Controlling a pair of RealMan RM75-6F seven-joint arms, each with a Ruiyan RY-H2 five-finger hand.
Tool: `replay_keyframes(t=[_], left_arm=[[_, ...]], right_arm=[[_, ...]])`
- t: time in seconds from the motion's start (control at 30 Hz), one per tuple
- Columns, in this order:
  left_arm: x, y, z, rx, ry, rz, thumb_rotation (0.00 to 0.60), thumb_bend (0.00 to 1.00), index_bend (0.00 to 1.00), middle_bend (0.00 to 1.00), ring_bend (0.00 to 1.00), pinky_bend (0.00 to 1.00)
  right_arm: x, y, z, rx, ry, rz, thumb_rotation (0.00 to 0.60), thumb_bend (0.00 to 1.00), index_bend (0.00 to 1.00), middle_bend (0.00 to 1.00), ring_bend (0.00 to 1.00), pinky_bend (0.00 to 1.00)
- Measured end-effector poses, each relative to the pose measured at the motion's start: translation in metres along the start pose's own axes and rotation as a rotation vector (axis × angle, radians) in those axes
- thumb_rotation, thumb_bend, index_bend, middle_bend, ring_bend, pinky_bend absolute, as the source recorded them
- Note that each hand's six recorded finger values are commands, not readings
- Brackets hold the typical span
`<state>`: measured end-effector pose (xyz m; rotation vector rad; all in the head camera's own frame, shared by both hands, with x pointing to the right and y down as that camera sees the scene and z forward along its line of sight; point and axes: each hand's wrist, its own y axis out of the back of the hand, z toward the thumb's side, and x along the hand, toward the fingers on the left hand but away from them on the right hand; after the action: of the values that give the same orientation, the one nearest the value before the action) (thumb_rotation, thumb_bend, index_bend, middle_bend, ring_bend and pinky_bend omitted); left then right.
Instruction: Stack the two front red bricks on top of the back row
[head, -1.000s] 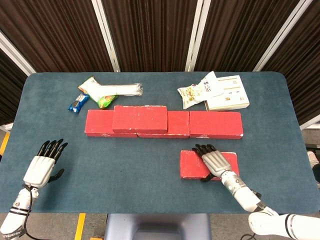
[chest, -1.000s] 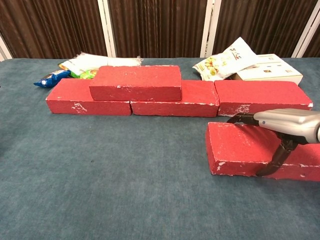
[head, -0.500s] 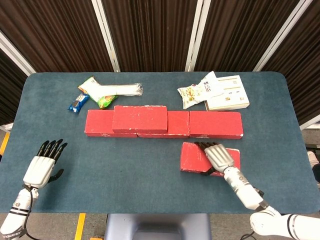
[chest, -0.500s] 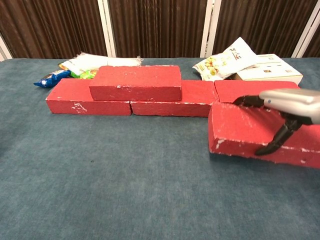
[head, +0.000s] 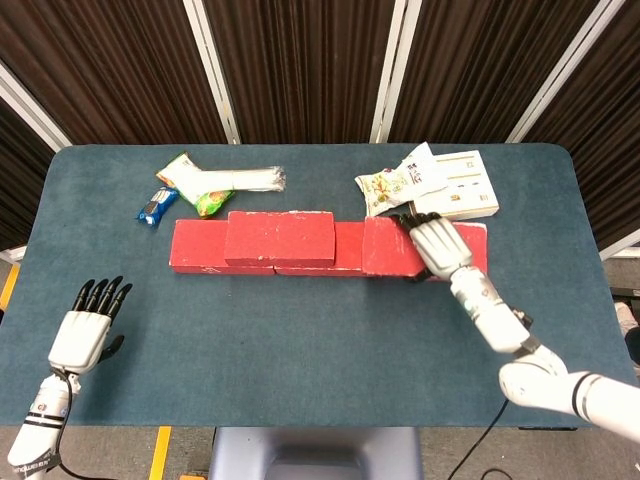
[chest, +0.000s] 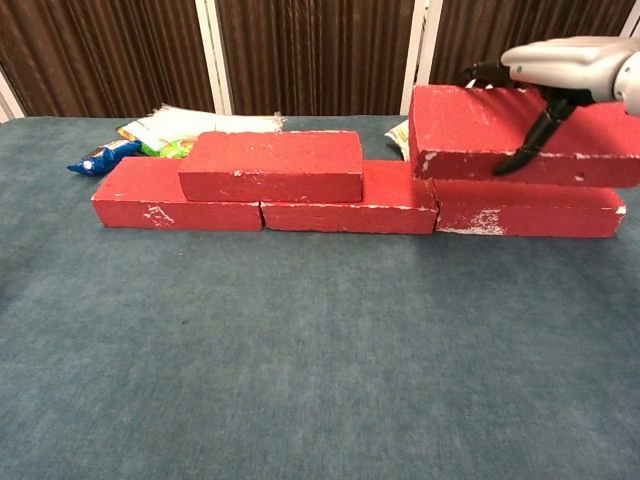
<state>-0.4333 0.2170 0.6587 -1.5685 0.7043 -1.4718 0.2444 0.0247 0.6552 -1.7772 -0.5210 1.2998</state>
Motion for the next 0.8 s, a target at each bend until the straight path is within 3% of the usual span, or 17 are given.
replay_keyframes(t=[0.27,0.8], left_arm=[[0.005,-0.005,-0.005,0.017,0.029,-0.012,0.600,0.32,0.00,0.00,0.00,0.01],[0.009,-0.006,-0.012,0.017,0.057,-0.013,0.600,0.32,0.00,0.00,0.00,0.01]], right_arm=[[-0.040,0.014,-0.013,0.045,0.004,0.023,0.600,0.17,0.60,0.54,0.53,0.72],[-0.077,-0.017,0.005,-0.035,0.060,0.126,0.600,0.17,0.59,0.54,0.53,0.72]])
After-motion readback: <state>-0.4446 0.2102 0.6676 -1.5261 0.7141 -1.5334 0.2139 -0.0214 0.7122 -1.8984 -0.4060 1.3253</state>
